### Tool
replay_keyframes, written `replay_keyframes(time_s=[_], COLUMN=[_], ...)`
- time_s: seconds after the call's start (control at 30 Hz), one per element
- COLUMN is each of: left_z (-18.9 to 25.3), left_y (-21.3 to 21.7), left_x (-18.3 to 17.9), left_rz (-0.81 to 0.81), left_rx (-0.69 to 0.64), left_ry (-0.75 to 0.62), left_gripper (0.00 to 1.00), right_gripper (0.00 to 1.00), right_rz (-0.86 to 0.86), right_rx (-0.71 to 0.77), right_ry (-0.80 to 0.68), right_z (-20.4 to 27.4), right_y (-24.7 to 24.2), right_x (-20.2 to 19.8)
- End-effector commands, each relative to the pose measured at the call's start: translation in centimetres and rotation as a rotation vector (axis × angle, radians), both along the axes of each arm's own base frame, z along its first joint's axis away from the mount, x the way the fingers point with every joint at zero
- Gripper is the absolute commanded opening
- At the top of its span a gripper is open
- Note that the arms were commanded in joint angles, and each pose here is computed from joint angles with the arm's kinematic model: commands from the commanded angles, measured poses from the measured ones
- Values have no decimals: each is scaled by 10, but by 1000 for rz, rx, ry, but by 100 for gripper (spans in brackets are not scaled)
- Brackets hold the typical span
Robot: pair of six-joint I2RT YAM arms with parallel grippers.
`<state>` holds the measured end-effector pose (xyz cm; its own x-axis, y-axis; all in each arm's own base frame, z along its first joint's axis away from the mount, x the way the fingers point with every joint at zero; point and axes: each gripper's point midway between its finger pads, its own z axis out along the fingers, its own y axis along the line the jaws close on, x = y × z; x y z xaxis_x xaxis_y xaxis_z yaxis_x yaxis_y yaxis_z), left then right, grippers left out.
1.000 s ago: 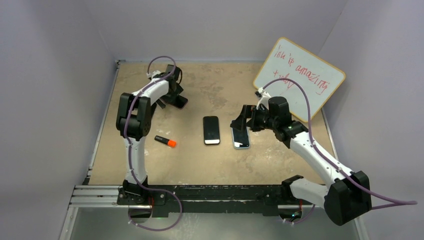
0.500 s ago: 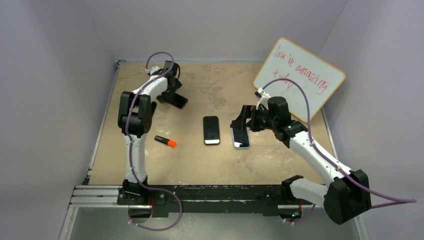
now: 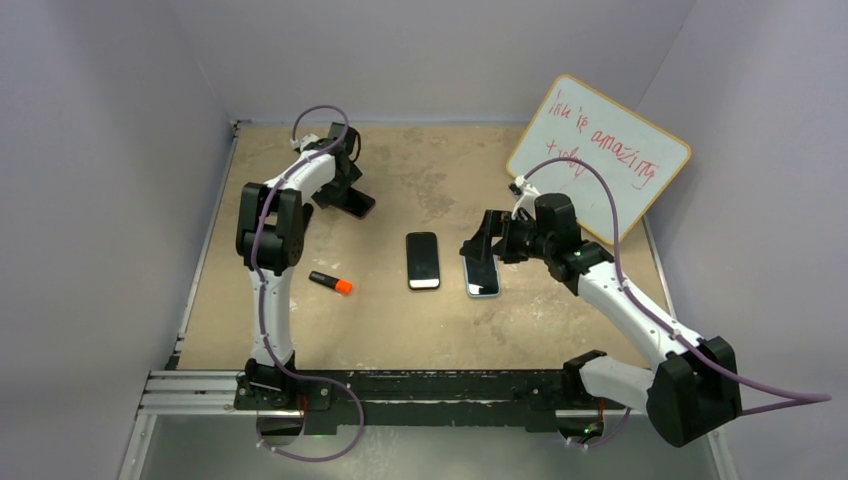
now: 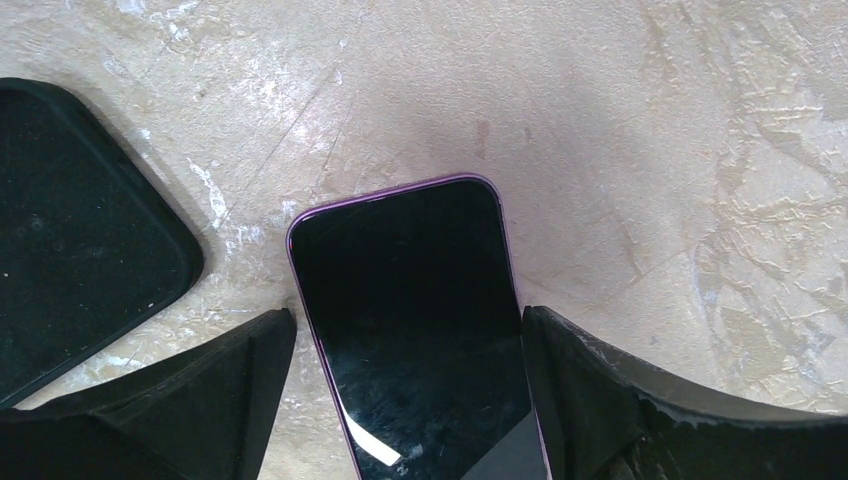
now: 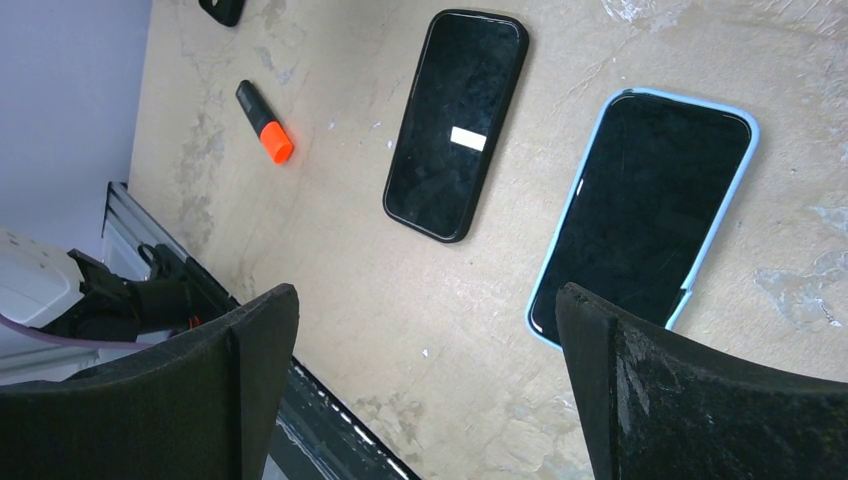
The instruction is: Put the phone into the phone case
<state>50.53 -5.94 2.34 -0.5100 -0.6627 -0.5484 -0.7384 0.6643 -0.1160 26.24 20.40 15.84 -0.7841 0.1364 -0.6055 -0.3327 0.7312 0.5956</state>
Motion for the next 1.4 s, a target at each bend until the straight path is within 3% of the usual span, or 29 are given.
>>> replay_keyframes(time_s=[0.0,0.23,0.67,0.77,0.87,0.97,1.23,1.37], left_z=[-25,-22,-35,-39,-40,-45,-30,-30], left_y=[-1,-18,-70,-78,-77,-72,-62,-55], left_x=[-36,-42,-85,-95,-95,-93,-70,-70], left_rz=[-32,-179,-374,-392,-412,-393,-193,-86], left_rx=[-17,-24,-187,-229,-212,-180,-148,-117], left_ry=[150,129,122,122,121,148,104,161], left_gripper=[86,79,73,75,84,92,93,92], right_gripper=[99,99,96,96,96,96,96,96], right_rz=[11,50,39,40,55,53,44,63], right_rx=[12,92,182,196,209,214,198,207], right_ry=[-38,-50,-47,-21,-12,-14,-8,-7], right_z=[6,19,23,21,22,25,21,26], right_y=[0,9,19,24,32,36,38,42], right_x=[-4,-13,-17,-16,-16,-15,-16,-16])
